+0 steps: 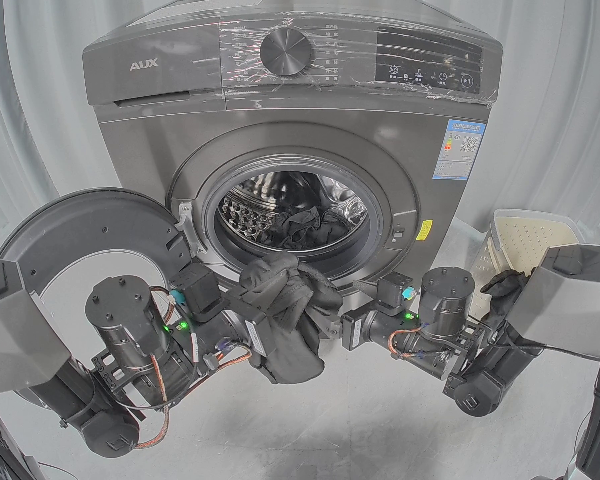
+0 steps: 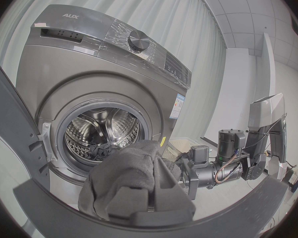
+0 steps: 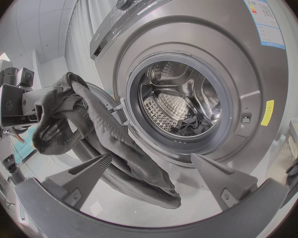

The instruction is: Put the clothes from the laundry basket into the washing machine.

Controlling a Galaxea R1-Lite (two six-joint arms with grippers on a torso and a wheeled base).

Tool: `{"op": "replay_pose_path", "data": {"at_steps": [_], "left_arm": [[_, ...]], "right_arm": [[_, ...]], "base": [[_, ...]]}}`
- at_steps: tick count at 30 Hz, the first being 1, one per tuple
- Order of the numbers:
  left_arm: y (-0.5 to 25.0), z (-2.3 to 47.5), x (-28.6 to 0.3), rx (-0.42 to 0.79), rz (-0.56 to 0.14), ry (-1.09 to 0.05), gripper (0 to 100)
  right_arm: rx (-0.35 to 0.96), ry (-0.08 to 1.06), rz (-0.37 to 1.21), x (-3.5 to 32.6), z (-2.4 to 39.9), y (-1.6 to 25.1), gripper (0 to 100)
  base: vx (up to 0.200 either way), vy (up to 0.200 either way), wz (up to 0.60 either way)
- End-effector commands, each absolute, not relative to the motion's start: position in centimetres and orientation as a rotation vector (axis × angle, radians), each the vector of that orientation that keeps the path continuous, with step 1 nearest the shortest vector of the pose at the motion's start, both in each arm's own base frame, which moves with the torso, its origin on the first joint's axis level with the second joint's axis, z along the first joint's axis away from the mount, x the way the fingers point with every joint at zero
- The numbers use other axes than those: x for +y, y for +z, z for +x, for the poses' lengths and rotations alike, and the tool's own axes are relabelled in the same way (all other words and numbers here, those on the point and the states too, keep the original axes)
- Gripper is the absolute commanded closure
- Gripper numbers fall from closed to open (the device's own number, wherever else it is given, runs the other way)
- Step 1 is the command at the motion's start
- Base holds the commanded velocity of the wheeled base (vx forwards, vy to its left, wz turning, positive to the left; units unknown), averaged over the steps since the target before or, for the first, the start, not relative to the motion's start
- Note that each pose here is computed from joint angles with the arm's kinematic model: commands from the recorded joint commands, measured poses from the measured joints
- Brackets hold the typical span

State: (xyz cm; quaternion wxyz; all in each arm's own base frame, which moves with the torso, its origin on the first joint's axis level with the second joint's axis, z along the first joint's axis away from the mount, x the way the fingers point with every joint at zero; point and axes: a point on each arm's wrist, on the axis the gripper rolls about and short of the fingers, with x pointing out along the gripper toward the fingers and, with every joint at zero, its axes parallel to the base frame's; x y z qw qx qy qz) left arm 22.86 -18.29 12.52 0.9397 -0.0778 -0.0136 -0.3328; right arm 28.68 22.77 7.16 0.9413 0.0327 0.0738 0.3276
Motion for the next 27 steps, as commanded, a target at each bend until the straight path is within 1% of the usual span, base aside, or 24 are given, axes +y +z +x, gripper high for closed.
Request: {"op": "replay_pose_path", "data": {"at_steps": [1,7,11,17,20,21,23,27], "left_arm": [[12.5,22.8,-18.3,-0.027,-0.163,-0.681,100],[12.3,22.9,-18.2,-0.018,-0.160,-0.675,100],[12.1,23.2,-18.1,-0.013,-0.165,-0.668,100],[11.8,23.2,-18.1,0.014,-0.198,-0.665,100],[11.5,23.4,-18.2,0.025,-0.210,-0.668,100],[11.4,23.7,-18.3,0.031,-0.220,-0.664,0],[11.0,23.9,-18.2,0.045,-0.230,-0.656,0],[9.5,24.9,-17.6,0.092,-0.210,-0.616,0]], "right_arm": [[0.112,0.691,0.076,23.9,29.7,6.4,100],[0.099,0.707,0.083,24.0,29.3,6.9,100],[0.080,0.719,0.092,23.6,28.1,8.1,100],[0.069,0.720,0.095,22.2,26.1,9.9,100],[0.054,0.715,0.100,21.8,25.8,10.7,100],[0.046,0.714,0.105,21.7,25.8,11.0,100],[0.032,0.716,0.108,21.7,25.6,11.5,100],[0.014,0.719,0.112,21.8,25.5,12.1,100]], "base": [[0.000,0.000,0.00],[0.000,0.000,0.00],[0.000,0.000,0.00],[0.000,0.000,0.00],[0.000,0.000,0.00],[0.000,0.000,0.00],[0.000,0.000,0.00],[0.000,0.000,0.00]]}}
